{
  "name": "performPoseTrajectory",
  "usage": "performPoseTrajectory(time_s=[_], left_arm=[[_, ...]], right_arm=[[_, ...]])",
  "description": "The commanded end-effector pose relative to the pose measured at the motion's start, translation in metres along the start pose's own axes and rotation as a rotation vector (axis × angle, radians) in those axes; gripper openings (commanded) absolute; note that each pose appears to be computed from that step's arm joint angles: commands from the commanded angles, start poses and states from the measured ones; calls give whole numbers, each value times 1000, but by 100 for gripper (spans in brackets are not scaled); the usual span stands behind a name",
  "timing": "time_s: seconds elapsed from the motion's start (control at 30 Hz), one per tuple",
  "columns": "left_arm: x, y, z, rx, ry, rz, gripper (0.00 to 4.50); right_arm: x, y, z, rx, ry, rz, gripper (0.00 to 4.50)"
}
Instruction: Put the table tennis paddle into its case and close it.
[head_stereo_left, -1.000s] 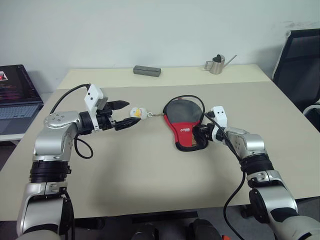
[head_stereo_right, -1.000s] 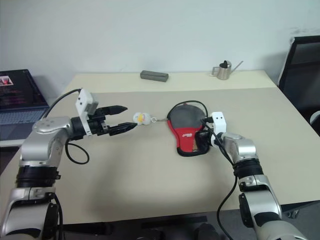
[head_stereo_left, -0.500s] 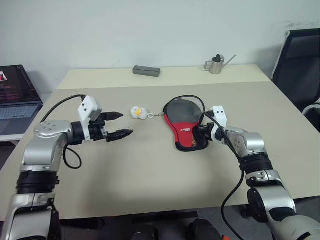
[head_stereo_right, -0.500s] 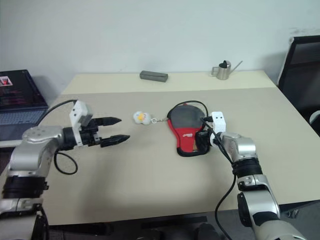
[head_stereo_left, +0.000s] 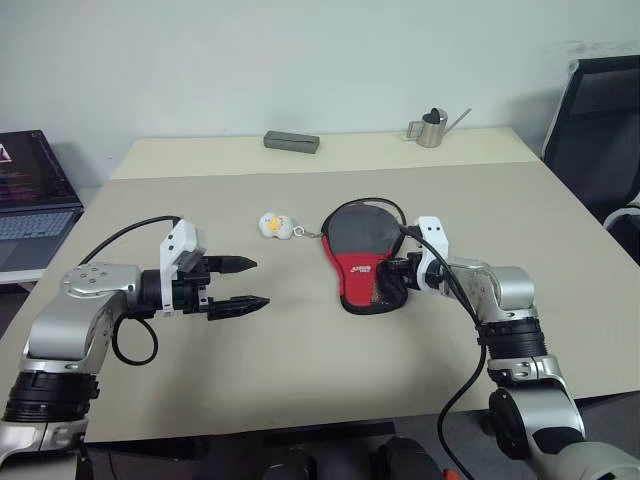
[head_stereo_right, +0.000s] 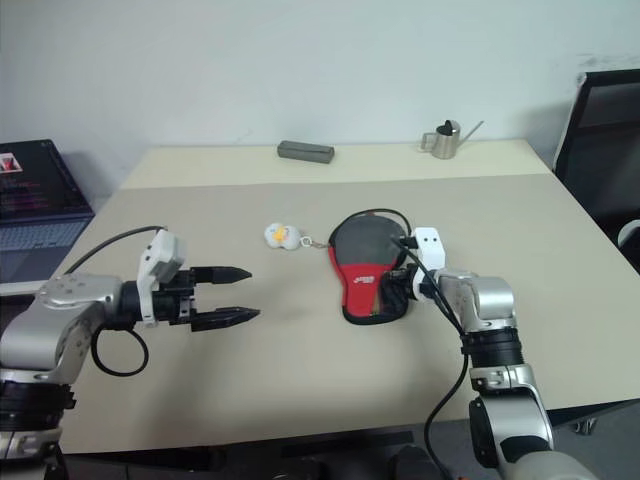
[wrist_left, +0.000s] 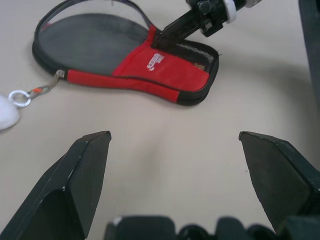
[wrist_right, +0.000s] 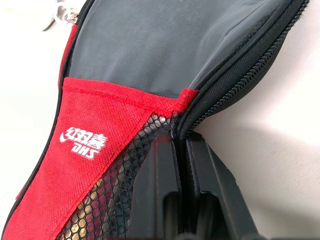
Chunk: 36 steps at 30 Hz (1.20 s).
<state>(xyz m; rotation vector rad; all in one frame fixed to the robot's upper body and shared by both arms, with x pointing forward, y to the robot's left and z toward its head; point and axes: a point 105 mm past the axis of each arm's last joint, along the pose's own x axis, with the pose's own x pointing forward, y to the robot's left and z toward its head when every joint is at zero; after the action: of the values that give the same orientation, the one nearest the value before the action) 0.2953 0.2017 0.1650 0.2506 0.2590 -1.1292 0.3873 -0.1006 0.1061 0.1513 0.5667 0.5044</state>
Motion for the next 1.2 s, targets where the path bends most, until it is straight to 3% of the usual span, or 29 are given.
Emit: performPoseTrajectory(time_s=[0.03, 0.43, 1.2], left_arm=[[3, -12, 8, 20, -16, -47, 450], [15, -54, 0, 16, 27, -203, 450], [24, -80, -6, -21, 33, -314, 450]], right_arm=[[-7, 11, 6, 1, -28, 37, 2], [-28, 20, -13, 14, 25, 58, 2], [-77, 36, -76, 118, 116, 70, 2]])
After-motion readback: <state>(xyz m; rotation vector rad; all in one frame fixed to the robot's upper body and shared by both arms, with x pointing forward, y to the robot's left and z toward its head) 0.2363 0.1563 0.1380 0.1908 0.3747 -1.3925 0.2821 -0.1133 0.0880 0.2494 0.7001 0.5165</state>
